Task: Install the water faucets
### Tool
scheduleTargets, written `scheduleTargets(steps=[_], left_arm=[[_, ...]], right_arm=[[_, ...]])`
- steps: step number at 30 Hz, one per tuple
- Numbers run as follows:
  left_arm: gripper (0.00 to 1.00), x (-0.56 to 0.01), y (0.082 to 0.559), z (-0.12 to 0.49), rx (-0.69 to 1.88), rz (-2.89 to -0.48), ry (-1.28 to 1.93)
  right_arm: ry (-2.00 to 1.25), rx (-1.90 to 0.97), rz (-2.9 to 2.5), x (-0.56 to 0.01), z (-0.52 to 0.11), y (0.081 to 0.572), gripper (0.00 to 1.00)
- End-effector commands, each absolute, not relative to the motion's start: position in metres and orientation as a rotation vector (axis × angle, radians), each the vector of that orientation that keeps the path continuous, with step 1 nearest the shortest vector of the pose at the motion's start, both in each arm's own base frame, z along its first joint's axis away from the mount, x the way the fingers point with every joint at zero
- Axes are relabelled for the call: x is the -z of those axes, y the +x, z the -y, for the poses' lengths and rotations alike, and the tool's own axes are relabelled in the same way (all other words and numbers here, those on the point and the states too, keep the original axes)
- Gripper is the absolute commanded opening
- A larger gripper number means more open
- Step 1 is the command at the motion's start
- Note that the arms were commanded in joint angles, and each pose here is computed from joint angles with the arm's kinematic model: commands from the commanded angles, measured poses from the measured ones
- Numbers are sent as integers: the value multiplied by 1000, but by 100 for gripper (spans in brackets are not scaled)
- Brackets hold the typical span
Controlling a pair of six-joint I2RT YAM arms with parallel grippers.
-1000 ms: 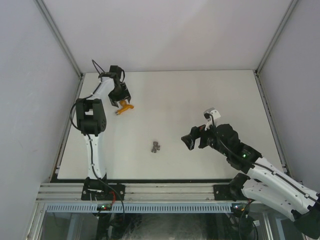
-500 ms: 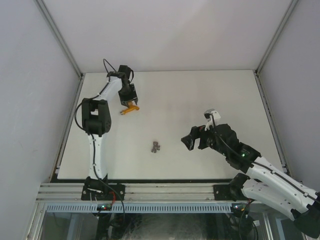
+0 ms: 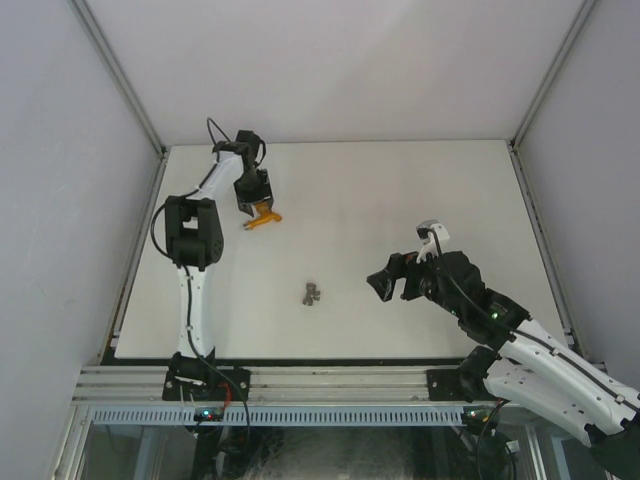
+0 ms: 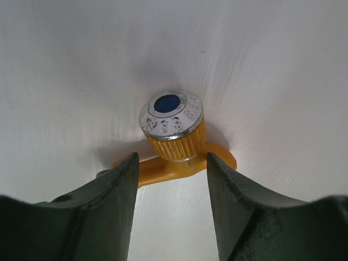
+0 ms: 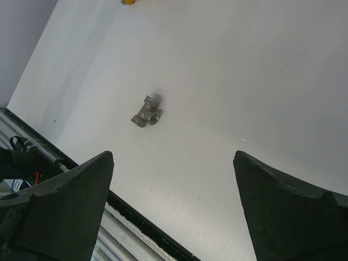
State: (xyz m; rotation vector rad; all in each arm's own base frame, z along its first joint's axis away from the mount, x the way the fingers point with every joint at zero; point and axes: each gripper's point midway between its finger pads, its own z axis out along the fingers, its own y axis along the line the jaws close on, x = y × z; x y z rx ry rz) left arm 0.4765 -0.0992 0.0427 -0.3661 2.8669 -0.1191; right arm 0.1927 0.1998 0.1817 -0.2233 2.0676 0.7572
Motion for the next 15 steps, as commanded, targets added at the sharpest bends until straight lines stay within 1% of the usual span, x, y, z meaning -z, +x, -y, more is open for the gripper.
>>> scheduleTargets(steps=[1,8,12,15], left_arm=[[54,-50,474,104,152,-2897,-277],[48,-51,460,126,244,-2955,-179],[41,-54,450,145,280,-2973,-118],[40,-61,444,166,298,-2957,-58]], right_arm=[[-196,-775,-2046,-189,-201,194,90],[-175,-796,-2053,-189,-204,194,90],[-169,-802,-2055,-190,-205,194,90],[-167,-798,-2057,-189,-205,195,90]])
